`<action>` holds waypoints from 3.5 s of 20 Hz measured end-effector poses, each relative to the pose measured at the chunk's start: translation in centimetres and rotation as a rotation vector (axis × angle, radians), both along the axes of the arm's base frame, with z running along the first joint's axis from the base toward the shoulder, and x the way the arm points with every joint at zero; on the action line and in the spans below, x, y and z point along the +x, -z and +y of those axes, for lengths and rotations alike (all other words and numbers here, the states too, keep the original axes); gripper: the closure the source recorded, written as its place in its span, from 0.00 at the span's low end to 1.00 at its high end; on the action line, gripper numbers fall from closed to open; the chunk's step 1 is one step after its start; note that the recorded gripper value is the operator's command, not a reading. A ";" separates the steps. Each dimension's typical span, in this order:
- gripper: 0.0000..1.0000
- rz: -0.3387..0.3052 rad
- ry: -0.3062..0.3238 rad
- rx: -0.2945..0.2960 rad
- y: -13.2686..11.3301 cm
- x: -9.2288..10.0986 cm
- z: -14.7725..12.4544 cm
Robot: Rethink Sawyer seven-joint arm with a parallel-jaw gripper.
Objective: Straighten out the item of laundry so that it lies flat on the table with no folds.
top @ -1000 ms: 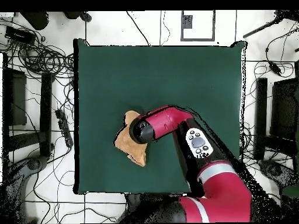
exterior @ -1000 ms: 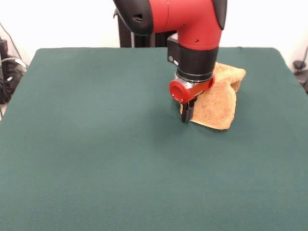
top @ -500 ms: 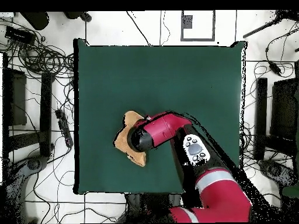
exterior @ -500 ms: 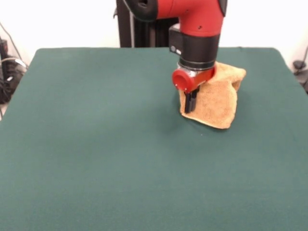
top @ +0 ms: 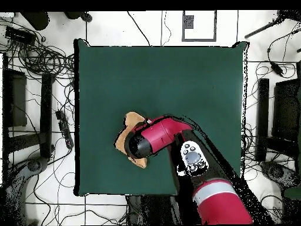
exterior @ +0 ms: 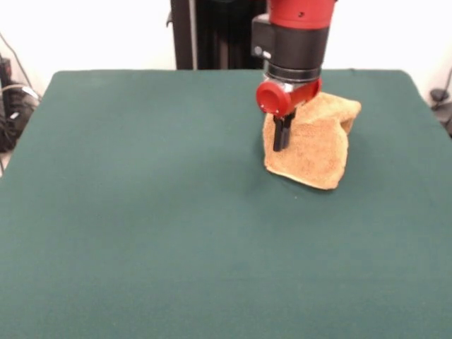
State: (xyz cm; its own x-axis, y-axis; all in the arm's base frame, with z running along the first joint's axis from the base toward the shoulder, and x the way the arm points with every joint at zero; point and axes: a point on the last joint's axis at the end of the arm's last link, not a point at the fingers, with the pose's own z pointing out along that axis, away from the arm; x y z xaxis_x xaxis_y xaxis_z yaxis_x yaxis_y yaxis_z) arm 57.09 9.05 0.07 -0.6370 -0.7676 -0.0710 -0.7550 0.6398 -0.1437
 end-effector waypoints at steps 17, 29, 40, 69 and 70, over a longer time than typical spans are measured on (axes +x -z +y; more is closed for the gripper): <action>1.00 0.056 -0.014 -0.060 3.9 -1.6 1.7; 0.00 0.044 0.036 -0.064 3.8 -0.2 0.9; 0.00 0.043 0.050 -0.064 4.1 0.0 0.9; 0.00 0.334 0.336 0.013 4.9 4.3 -1.0; 0.00 0.338 0.336 0.011 5.0 4.4 -0.9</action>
